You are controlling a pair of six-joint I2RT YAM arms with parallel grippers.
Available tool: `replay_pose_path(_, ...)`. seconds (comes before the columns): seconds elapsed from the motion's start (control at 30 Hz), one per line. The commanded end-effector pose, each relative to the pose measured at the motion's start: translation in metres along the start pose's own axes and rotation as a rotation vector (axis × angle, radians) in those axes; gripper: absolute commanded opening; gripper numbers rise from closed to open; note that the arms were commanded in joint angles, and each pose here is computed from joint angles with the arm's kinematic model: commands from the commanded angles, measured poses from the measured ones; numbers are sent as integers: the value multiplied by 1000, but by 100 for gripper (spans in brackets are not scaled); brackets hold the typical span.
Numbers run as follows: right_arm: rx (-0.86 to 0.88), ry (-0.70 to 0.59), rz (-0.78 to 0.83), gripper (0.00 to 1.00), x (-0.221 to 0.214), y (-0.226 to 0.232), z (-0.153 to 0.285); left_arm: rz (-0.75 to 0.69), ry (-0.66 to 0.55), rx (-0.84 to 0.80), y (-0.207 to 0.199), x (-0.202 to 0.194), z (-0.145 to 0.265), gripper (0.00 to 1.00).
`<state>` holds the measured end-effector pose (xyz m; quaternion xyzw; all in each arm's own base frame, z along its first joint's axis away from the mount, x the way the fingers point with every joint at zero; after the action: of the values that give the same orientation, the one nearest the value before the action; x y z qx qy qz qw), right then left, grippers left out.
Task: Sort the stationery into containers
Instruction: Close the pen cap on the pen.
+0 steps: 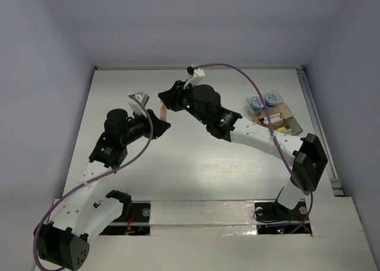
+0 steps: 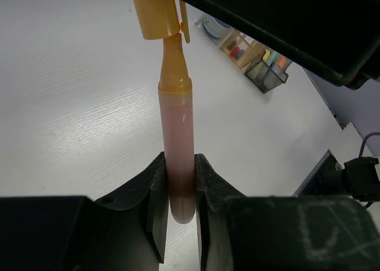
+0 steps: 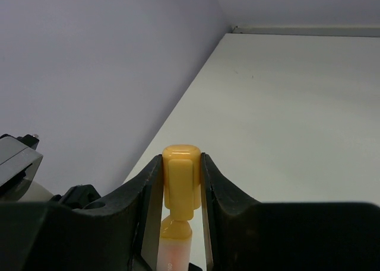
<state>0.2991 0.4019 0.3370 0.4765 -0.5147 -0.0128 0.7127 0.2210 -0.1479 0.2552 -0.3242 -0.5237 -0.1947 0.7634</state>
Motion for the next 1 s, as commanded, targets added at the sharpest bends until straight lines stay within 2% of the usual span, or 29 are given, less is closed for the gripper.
replay_pose_path(0.0, 49, -48, 7, 0, 12, 26, 2, -57, -80, -15, -7, 22, 5, 0)
replay_pose_path(0.2, 33, -13, -3, 0, -8, 24, 10, -58, -113, 90, 4, 28, 9, 0)
replay_pose_path(0.63, 89, 68, -95, 0, -43, 24, 25, -65, -151, 103, 1, 33, 17, 0)
replay_pose_path(0.97, 59, 180, -76, 0, -85, 15, 27, -65, -151, 101, 1, 34, 16, 0)
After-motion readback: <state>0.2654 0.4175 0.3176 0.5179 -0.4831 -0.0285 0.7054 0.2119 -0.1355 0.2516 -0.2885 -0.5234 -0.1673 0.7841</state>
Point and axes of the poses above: each gripper's point midway between its finger pads, its own z axis back along the fingers, its own y axis along the line the jaws close on, x = y × z, the point moved 5 cm from there along z, back along the fingers, and after that the axes turned 12 degrees about -z, right-handed, at the moved point
